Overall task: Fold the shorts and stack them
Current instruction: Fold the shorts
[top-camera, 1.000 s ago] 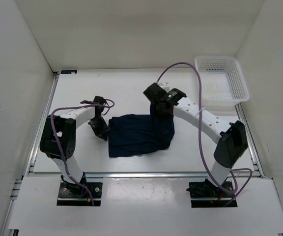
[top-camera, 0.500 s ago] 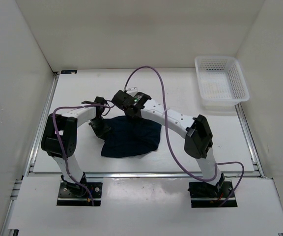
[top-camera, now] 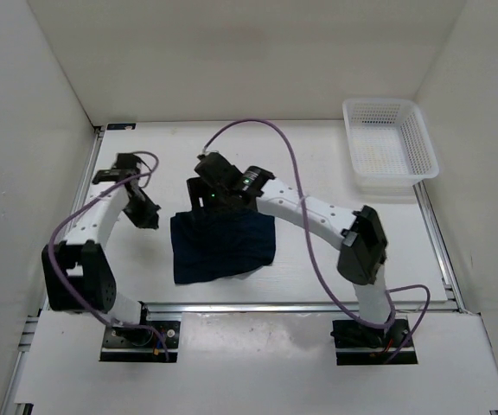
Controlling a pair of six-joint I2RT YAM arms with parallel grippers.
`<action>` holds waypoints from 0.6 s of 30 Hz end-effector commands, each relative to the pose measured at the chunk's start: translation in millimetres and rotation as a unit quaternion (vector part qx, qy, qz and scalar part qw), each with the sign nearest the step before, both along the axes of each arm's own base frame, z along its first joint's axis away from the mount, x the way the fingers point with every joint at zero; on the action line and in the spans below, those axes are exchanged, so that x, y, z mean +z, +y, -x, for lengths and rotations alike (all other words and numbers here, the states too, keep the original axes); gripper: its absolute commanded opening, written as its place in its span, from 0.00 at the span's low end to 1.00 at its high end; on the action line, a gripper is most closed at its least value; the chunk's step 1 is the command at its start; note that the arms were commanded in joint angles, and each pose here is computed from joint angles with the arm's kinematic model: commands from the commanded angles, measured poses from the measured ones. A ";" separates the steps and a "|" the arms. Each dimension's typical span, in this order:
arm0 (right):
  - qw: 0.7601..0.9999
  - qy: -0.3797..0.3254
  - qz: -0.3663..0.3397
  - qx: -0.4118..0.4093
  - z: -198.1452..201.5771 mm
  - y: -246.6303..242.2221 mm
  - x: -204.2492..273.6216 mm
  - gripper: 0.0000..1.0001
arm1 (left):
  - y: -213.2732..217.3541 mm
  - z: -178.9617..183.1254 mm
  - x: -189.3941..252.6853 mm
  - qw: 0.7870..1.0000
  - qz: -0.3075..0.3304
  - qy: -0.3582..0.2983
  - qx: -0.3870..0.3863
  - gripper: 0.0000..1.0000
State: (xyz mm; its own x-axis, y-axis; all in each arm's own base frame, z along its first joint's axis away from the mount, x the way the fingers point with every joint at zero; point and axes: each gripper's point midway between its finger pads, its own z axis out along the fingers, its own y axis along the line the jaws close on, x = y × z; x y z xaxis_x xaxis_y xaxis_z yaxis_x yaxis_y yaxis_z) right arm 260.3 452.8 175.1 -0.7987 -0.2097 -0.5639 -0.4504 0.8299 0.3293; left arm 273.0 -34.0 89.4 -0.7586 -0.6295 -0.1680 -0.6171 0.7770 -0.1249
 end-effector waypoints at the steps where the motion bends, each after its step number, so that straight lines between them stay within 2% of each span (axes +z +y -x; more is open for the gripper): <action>1: 0.997 -0.026 -0.072 0.028 17.7 -5.2 45.6 0.76 | 34.9 -2.1 57.6 0.998 -0.030 -0.063 0.011 0.10; 2: 0.996 -0.033 -0.082 0.014 16.8 -19.0 56.8 0.73 | 39.3 -3.8 63.5 0.997 -0.033 -0.067 0.011 0.10; 4: 0.997 -0.023 -0.067 -0.011 20.0 -51.6 42.4 0.62 | 39.7 -9.0 79.2 0.995 -0.037 -0.088 -0.012 0.11; 6: 0.997 -0.018 -0.056 -0.045 15.9 -78.2 29.8 0.48 | 21.6 -13.0 83.0 0.993 -0.034 -0.095 -0.060 0.13; 8: 0.996 -0.003 -0.029 -0.088 15.3 -121.8 3.5 0.41 | 0.0 -13.6 87.1 0.989 -0.023 -0.102 -0.100 0.14; 9: 0.994 0.008 -0.024 -0.107 15.8 -135.6 -5.2 0.40 | -21.7 -16.3 85.5 0.985 -0.019 -0.104 -0.136 0.17; 13: 0.986 0.035 -0.002 -0.164 20.5 -195.8 -34.4 0.42 | -82.4 -29.4 80.5 0.975 -0.004 -0.094 -0.203 0.25; 16: 0.980 0.044 0.008 -0.196 22.6 -227.7 -42.5 0.43 | -136.2 -43.9 69.5 0.962 0.013 -0.077 -0.260 0.66; 18: 0.977 0.038 0.004 -0.209 19.8 -240.7 -36.8 0.43 | -153.3 -52.5 62.0 0.960 0.006 -0.067 -0.270 0.92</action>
State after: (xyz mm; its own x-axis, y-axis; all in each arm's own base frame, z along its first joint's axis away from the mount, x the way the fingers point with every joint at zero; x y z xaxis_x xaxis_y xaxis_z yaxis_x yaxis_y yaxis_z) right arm 235.2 218.8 116.3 -0.8859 0.0910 -0.4549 -0.0559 0.9525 0.2993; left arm 317.9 -159.5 149.4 -0.9400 -0.1934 -0.2809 -0.1490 0.9738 -0.1718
